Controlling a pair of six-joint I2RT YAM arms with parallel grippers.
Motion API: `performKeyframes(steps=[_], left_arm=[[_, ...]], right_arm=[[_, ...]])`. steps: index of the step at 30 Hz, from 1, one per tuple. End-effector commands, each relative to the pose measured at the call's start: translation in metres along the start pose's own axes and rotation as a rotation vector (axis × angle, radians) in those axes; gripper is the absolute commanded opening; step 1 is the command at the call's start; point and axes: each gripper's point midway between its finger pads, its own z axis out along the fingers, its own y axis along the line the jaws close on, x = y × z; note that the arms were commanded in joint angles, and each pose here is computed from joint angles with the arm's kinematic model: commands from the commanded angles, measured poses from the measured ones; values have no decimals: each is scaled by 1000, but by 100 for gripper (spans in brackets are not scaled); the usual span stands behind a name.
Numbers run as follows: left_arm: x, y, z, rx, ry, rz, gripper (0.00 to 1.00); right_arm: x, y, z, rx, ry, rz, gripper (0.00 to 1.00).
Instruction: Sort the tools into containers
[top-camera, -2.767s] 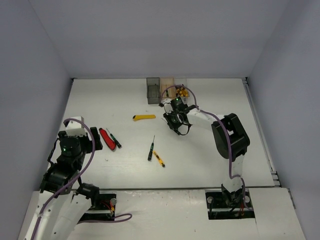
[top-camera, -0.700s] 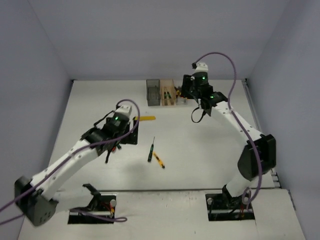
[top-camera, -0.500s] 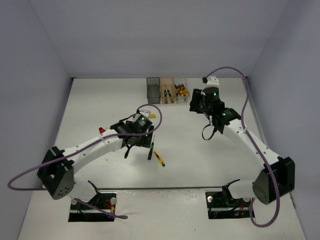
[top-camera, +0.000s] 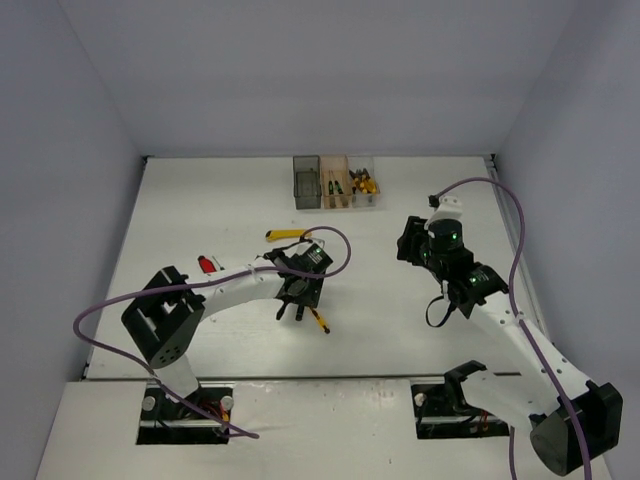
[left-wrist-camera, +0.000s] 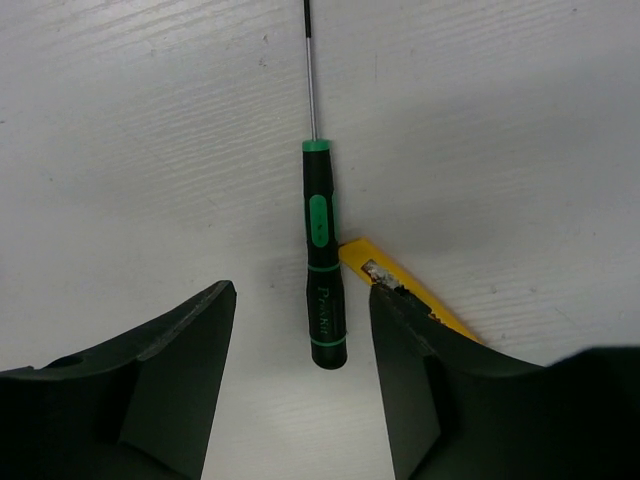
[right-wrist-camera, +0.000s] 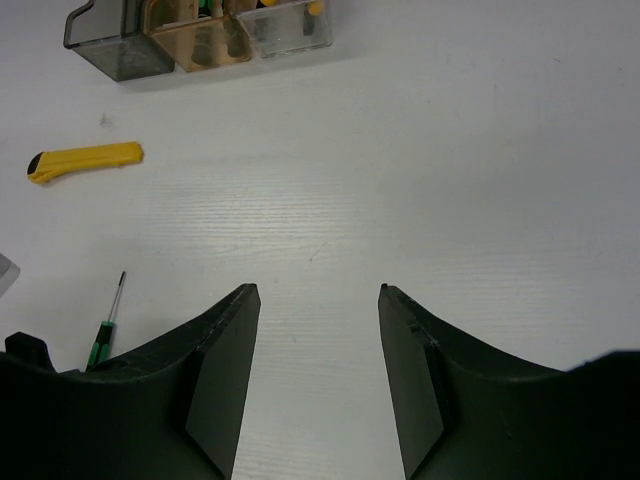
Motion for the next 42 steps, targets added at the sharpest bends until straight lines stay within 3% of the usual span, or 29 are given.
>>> performKeyframes(steps=[1,7,25,32,34,37,42], left_arm=[[-26,-17,-1,37,-68,-46,48],[-26,-14,11,5,-59,-61,41],[-42,-9,13,14,-106,-143,36],[-66,-22,-12,117,-197,-161,46],[-68,-24,-13,117,-192,-154,53],[-67,-17,-13,79,-189,-148,55],[-67,-1,-7,29,-169,-172,39]], right_arm=[[-19,1,-1,1,-73,34,49],[-12,-1,1,3,-57,29,49],[-3,-1,2,-1,-37,32,49],[-2,-1,3,-1,-33,30,49],[-1,-1,4,-2,-29,29,49],[0,-1,5,-4,-25,27,49],[1,-1,5,-5,-24,28,49]])
